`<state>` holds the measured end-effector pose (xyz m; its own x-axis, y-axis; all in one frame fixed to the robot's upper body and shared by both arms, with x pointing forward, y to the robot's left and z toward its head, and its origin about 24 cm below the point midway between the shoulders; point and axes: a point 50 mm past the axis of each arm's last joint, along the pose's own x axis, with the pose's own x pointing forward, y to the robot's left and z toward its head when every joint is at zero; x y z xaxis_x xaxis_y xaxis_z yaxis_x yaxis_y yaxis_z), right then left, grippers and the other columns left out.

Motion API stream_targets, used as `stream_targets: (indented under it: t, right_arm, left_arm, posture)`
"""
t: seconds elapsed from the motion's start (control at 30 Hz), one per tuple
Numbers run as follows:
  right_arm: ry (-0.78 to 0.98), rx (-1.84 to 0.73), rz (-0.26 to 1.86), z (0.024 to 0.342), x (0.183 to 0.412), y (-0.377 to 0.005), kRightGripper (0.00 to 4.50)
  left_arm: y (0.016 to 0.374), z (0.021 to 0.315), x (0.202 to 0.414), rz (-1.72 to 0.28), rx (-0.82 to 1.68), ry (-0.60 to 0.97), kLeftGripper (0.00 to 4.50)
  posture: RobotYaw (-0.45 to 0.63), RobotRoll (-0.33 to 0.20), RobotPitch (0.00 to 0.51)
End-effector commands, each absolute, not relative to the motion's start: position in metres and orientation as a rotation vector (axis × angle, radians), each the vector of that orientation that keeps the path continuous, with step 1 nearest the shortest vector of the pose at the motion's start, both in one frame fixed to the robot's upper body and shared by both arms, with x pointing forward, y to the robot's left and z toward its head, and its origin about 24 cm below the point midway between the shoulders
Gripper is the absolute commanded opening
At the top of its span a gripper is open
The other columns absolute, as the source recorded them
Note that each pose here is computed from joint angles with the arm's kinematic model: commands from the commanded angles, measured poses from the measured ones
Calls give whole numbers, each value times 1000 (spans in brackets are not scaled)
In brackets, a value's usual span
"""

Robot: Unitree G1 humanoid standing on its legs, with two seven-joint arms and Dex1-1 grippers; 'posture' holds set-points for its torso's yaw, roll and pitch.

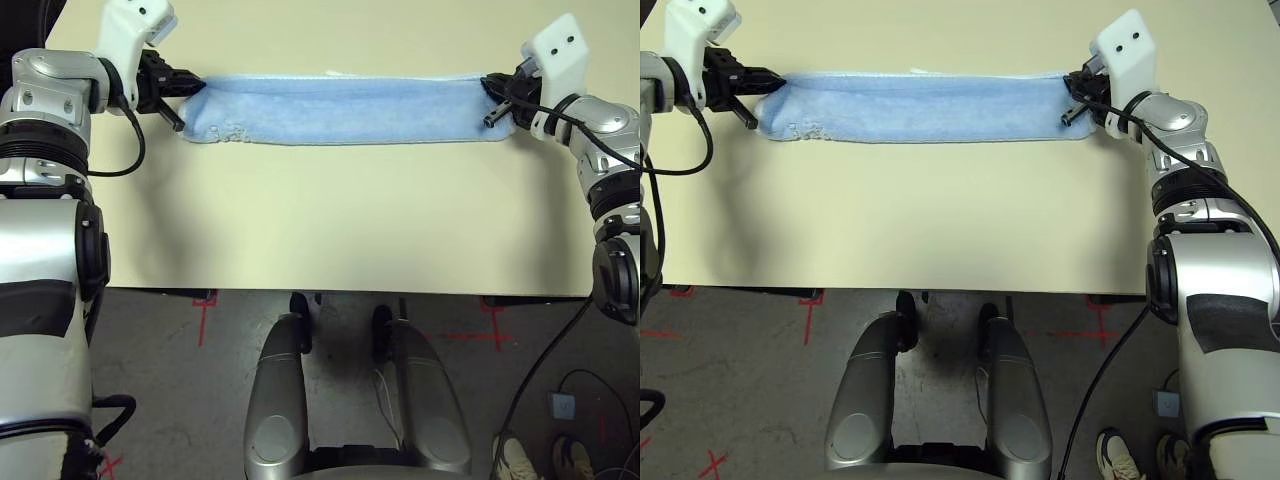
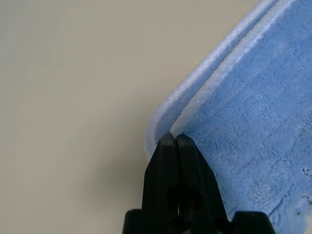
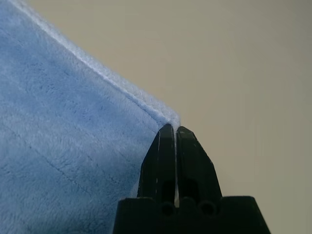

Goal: Fold the towel and set it aside.

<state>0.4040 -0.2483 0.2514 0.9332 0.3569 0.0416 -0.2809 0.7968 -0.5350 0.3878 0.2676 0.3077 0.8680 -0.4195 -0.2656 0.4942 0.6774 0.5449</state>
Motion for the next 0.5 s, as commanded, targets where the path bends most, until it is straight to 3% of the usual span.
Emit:
stream_targets:
  t: [0.03,0.2,0.3,0.5]
  right_arm:
    - [-125,-545,310,250,402,-258,0]
    - [-120,-541,337,245,404,-250,0]
    - [-127,-528,353,246,406,-245,864]
    - [-168,-522,339,262,403,-251,3054]
  left_arm:
    - [275,298,387,-494,622,149,19]
    - [277,293,387,-494,634,174,19]
    - [279,289,386,-497,641,206,709]
    - [283,298,383,-489,645,178,2940]
  posture:
    - [11,0,410]
    - [14,0,409]
    - [16,0,407]
    - [19,0,397]
